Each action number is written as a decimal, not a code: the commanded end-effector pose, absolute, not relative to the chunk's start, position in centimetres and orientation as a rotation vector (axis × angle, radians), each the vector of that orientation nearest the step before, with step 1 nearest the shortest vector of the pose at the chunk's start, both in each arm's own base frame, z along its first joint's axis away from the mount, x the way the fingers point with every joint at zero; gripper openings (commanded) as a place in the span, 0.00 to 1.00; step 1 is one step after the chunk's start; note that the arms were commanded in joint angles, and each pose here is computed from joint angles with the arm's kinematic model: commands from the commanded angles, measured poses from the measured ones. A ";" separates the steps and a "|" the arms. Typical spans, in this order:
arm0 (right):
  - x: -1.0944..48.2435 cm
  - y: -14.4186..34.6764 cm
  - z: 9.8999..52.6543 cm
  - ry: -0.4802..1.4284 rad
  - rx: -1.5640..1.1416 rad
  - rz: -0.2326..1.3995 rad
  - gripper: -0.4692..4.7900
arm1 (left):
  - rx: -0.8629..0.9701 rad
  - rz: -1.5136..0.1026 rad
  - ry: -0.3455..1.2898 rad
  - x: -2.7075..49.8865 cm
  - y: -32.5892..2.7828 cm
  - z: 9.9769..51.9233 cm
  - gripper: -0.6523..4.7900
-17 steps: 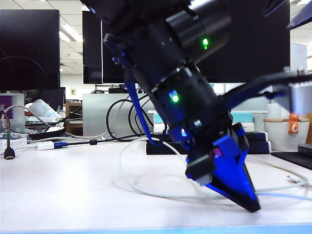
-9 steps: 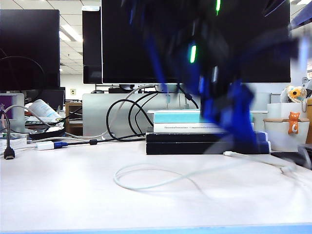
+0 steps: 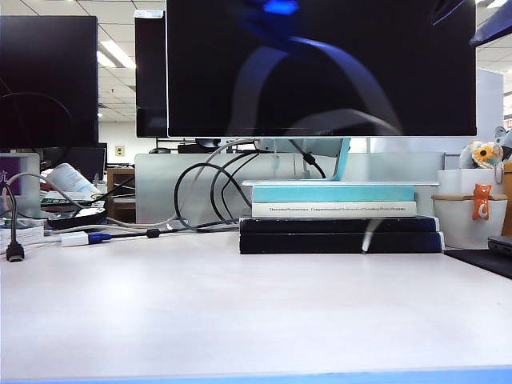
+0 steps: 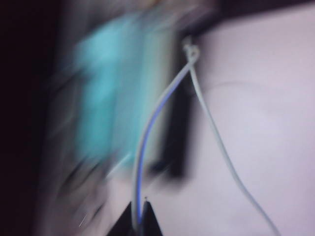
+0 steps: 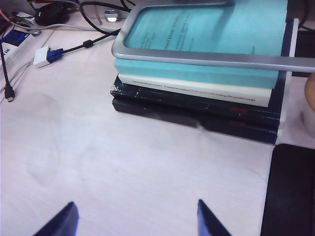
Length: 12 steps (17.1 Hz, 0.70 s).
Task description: Unfold the white charging cable into a straight cable.
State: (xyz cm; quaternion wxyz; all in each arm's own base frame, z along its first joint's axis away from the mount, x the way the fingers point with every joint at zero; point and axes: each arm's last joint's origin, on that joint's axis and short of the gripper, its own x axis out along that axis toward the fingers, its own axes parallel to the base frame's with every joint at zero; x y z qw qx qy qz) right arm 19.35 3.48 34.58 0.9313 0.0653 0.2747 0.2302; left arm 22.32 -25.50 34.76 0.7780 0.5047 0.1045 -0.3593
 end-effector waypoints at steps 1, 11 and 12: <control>19.4 3.5 34.9 0.540 0.134 0.485 0.68 | 0.915 -0.699 0.157 21.6 -21.0 39.1 0.11; 20.0 4.0 33.9 0.571 0.185 0.615 0.68 | 0.534 -0.796 -0.158 18.3 -17.5 45.8 0.11; 20.0 4.0 33.7 0.585 0.190 0.624 0.68 | 0.466 -0.825 -0.171 19.1 -19.2 45.4 0.11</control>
